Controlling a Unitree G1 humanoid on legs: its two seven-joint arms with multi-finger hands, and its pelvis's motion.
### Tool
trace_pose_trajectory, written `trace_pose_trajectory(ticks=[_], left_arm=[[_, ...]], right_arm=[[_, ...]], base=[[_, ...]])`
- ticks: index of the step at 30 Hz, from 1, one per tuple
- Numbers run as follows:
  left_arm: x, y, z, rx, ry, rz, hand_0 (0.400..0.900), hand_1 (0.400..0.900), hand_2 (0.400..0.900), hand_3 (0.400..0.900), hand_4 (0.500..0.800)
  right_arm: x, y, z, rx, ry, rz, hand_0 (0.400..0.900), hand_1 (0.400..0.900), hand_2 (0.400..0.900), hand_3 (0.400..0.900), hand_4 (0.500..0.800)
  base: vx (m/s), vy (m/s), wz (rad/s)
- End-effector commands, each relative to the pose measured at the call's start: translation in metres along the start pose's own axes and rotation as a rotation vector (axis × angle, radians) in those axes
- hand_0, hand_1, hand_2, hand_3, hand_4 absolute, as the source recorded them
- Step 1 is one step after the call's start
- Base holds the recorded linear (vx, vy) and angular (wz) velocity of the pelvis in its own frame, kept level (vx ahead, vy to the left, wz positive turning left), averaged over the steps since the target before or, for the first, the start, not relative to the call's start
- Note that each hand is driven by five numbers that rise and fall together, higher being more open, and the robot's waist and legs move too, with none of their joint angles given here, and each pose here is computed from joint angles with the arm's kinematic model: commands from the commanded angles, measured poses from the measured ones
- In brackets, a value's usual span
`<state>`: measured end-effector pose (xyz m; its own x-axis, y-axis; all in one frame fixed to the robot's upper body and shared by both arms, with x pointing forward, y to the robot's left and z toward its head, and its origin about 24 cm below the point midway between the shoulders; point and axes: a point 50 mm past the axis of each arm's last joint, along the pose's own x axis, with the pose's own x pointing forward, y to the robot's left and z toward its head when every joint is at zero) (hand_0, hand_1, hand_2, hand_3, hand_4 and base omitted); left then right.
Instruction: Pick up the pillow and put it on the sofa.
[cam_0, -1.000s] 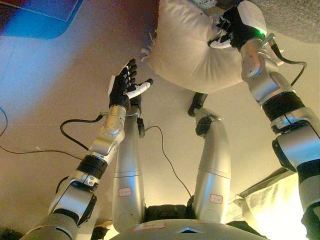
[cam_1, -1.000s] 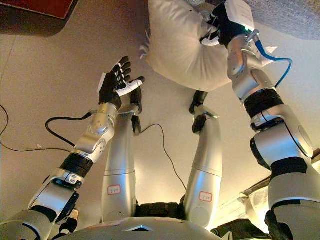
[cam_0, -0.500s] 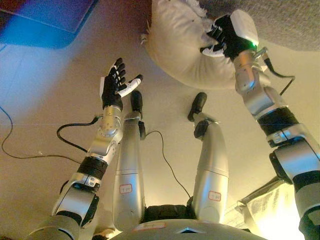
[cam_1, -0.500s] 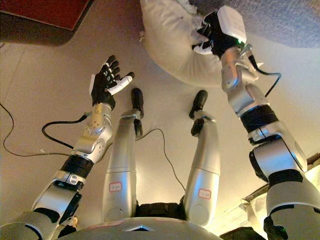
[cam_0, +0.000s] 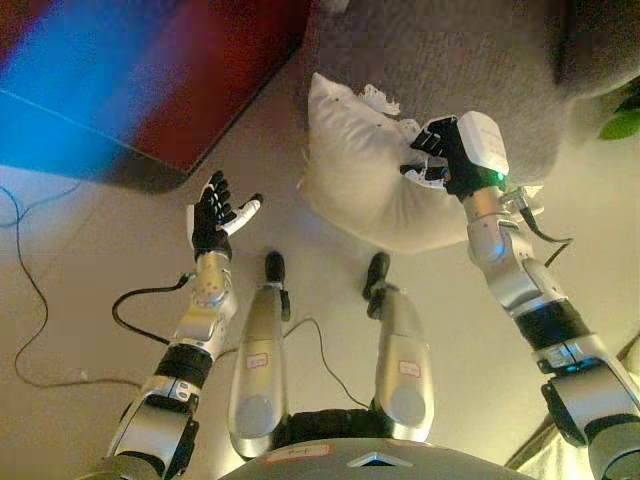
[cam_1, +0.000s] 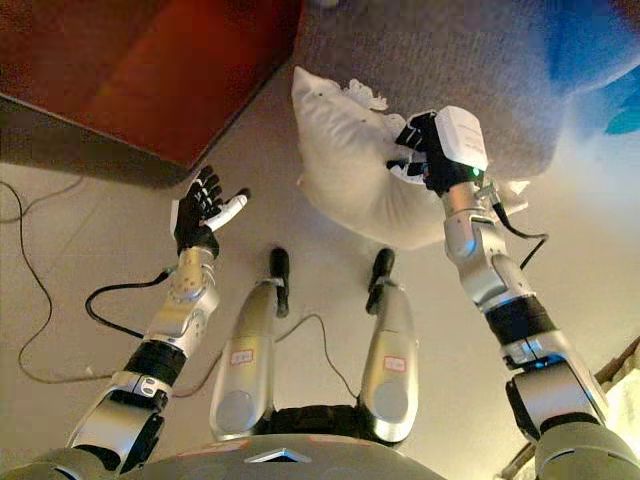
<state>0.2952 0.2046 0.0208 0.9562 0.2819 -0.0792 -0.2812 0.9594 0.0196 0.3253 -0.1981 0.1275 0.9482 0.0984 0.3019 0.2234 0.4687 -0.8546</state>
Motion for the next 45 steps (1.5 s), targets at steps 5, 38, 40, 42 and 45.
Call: trace_pose_trajectory(ticks=[5, 38, 40, 42, 45], left_arm=[[-0.019, 0.029, -0.013, 0.074, -0.025, -0.013, 0.900, 0.900, 0.900, 0.900, 0.800], [-0.044, 0.036, -0.016, 0.032, 0.012, -0.274, 0.900, 0.900, 0.900, 0.900, 0.800], [-0.042, 0.034, -0.016, 0.037, 0.013, -0.280, 0.900, 0.900, 0.900, 0.900, 0.800], [-0.043, 0.032, -0.020, 0.038, 0.032, -0.277, 0.900, 0.900, 0.900, 0.900, 0.800], [-0.044, 0.034, -0.025, 0.036, 0.058, -0.260, 0.900, 0.900, 0.900, 0.900, 0.800]], right_arm=[[-0.012, -0.082, 0.056, 0.150, -0.369, -0.376, 0.400, 0.400, 0.400, 0.400, 0.500], [0.084, -0.238, -0.052, 0.100, 0.391, -0.530, 0.900, 0.900, 0.900, 0.900, 0.800], [0.084, -0.246, -0.048, 0.139, 0.376, -0.577, 0.900, 0.900, 0.900, 0.900, 0.800], [0.087, -0.241, -0.043, 0.144, 0.345, -0.575, 0.900, 0.900, 0.900, 0.900, 0.800], [0.092, -0.228, -0.037, 0.195, 0.301, -0.560, 0.900, 0.900, 0.900, 0.900, 0.800]], base=[[0.133, 0.113, -0.13], [0.058, -0.032, 0.17], [0.057, -0.024, 0.14], [0.096, -0.017, 0.10], [0.065, -0.001, 0.02]])
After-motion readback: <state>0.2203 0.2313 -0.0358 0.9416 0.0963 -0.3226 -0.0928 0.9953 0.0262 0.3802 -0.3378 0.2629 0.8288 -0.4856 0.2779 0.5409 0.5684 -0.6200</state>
